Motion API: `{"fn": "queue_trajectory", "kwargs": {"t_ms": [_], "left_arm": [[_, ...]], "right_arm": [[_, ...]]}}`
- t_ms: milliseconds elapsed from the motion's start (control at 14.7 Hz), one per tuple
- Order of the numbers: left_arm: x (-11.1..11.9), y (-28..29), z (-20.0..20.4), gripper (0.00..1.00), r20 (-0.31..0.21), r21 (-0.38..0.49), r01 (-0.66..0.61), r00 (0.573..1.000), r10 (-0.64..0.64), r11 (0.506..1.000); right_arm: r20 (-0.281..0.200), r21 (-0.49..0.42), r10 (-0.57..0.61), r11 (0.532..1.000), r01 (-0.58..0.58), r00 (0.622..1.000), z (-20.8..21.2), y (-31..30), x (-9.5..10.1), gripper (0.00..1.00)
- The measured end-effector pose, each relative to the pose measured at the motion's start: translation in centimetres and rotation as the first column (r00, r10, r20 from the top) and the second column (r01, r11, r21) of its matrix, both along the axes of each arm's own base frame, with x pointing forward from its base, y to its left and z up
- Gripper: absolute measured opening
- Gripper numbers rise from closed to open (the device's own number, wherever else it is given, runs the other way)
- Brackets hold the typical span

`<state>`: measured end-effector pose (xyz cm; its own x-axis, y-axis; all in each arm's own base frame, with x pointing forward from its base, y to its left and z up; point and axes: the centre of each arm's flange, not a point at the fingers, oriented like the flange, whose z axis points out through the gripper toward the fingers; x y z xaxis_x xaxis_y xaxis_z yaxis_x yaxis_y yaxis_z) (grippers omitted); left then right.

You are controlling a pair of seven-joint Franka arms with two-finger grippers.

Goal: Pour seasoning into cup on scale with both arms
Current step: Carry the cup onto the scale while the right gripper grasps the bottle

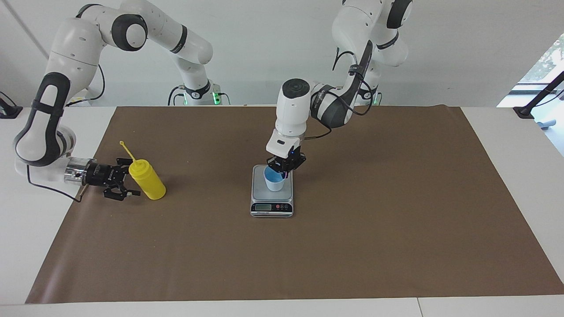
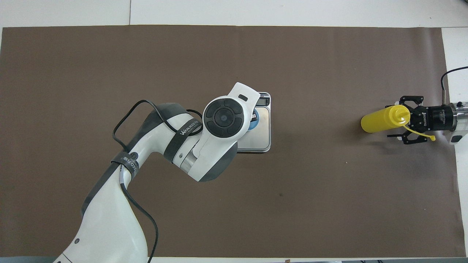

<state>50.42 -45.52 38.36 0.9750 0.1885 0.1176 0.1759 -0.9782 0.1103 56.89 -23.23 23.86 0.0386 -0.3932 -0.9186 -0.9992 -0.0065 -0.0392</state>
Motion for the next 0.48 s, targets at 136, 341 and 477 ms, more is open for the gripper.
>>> {"fn": "queue_trajectory", "kwargs": {"t_ms": [136,341,477], "left_arm": [[-0.2,-0.1,-0.2,0.19,-0.004,0.005,0.003,1.000,-0.003,1.000],[-0.3,-0.1,1.0,0.53,0.010,-0.006,0.004,1.000,-0.004,1.000],[-0.1,1.0,3.8,0.77,0.024,-0.014,-0.010,1.000,0.010,1.000]], "right_arm": [[0.005,-0.005,-0.001,1.000,0.001,1.000,-0.1,0.7,0.4,1.00],[0.004,-0.017,-0.017,1.000,0.017,1.000,-0.7,1.3,0.6,1.00],[-0.001,-0.019,-0.020,1.000,0.020,1.000,-1.1,1.5,0.5,1.00]]}}
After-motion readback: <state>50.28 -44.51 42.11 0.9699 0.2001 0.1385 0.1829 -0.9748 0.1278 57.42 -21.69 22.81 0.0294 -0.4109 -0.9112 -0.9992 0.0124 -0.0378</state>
